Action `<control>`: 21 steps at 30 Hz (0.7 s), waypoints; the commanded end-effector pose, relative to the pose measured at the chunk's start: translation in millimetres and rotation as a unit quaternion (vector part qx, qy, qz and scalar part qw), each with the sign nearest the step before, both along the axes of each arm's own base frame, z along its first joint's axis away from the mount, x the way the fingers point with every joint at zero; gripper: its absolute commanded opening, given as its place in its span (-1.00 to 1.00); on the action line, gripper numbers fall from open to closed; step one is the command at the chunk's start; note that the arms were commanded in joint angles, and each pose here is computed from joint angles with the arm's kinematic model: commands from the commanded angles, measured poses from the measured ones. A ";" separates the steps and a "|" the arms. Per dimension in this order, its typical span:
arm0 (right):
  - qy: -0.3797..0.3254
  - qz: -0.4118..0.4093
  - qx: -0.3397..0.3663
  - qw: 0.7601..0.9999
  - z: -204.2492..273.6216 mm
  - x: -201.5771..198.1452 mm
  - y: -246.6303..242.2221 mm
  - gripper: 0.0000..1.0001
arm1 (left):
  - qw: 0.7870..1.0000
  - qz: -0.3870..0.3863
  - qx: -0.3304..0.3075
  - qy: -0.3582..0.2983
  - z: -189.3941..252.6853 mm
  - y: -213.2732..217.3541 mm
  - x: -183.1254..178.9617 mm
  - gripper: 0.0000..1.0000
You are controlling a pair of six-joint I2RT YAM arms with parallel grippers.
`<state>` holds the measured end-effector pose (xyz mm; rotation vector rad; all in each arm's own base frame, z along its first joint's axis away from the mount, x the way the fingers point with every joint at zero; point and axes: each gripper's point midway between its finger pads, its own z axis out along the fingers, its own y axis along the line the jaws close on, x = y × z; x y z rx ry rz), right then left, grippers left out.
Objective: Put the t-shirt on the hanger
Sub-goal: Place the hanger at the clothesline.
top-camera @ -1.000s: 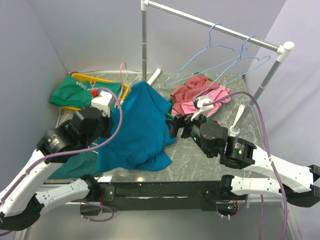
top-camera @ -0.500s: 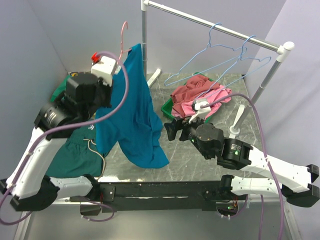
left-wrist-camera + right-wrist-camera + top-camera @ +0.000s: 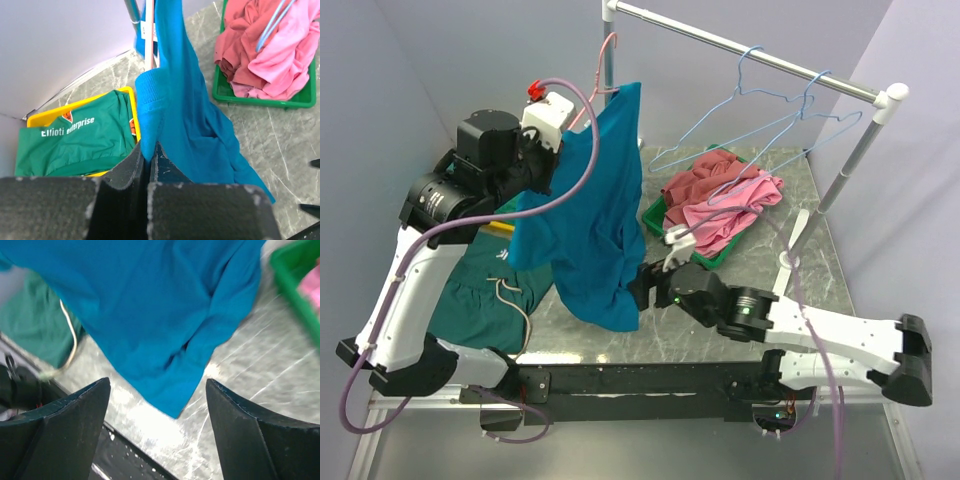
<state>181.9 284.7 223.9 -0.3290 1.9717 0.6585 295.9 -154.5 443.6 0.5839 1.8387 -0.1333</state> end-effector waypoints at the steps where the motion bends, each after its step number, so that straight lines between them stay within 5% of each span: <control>1: 0.016 0.068 0.051 0.996 -4.9 -12.8 44.6 0.65 | 0.999 -0.015 -0.014 -0.036 18.1 0.8 -5.7 -0.98; 8: 0.054 0.152 0.022 0.987 -53.5 -28.7 97.4 0.29 | 0.998 -0.008 -0.016 -0.067 40.1 1.7 7.4 -0.98; 14: 0.105 0.193 -0.028 0.975 -120.2 -32.1 138.2 0.20 | 0.995 -0.020 -0.026 -0.090 62.1 -3.1 11.7 -0.98; 21: 0.117 0.149 -0.035 0.981 -132.5 32.6 175.1 0.21 | 0.993 -0.028 -0.033 -0.106 74.0 -2.6 6.9 -0.98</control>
